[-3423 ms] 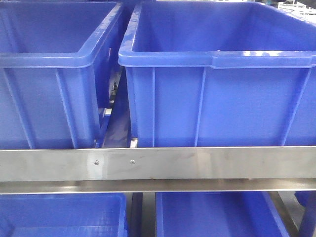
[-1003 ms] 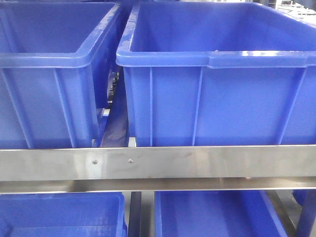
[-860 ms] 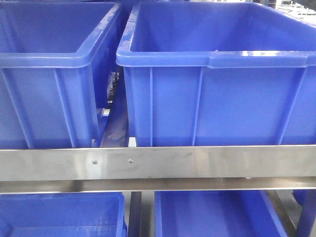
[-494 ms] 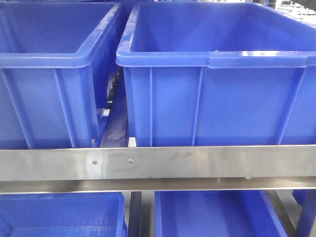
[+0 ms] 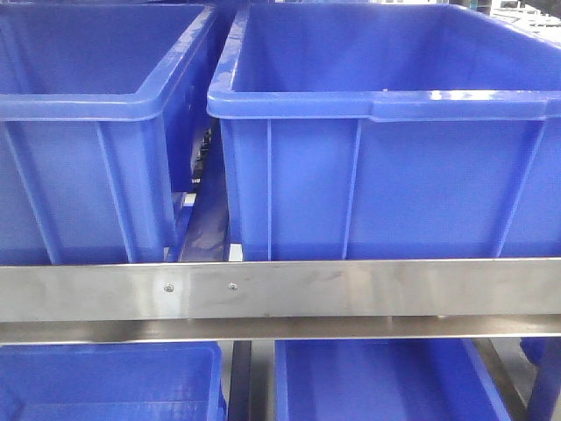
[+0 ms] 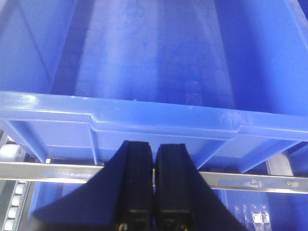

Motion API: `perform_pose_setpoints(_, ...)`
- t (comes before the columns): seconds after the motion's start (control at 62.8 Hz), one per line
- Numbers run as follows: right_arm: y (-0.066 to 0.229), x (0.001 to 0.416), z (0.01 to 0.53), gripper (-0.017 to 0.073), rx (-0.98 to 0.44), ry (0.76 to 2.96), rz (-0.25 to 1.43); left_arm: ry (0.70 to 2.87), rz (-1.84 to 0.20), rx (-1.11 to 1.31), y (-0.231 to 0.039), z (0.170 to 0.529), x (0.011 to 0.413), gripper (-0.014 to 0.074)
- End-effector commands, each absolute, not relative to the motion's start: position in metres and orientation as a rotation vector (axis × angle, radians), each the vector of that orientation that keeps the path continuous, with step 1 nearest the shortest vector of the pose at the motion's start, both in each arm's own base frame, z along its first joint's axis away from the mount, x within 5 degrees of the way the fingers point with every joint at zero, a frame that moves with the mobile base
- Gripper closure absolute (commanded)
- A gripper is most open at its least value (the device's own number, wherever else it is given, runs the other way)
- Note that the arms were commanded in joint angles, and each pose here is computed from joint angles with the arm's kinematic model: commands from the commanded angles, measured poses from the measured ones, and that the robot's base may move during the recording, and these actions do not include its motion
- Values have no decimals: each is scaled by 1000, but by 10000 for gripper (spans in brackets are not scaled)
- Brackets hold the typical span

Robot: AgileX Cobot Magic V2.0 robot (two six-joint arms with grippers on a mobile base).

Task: Sort and place red and blue blocks on shelf
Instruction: 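Lift both empty grippers up out of the bins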

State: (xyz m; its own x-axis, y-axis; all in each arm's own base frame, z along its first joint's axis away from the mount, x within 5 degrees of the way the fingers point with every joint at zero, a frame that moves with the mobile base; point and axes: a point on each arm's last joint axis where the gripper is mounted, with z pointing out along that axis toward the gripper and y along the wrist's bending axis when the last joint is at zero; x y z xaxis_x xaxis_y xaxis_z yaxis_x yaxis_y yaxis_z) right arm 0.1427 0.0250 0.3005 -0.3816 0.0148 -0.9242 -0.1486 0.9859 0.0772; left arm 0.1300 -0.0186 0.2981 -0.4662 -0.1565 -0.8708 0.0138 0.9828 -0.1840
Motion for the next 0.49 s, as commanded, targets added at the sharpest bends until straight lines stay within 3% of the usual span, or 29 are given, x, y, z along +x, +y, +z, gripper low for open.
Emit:
perform_pose_setpoints(0.0, 25, 145, 317, 510, -96, 1848, 173, 1941, -225, -83, -20, 315, 133, 468)
perform_pose_setpoints(0.478, 25, 145, 317, 510, -96, 1848, 173, 1941, -225, -83, -20, 315, 133, 468)
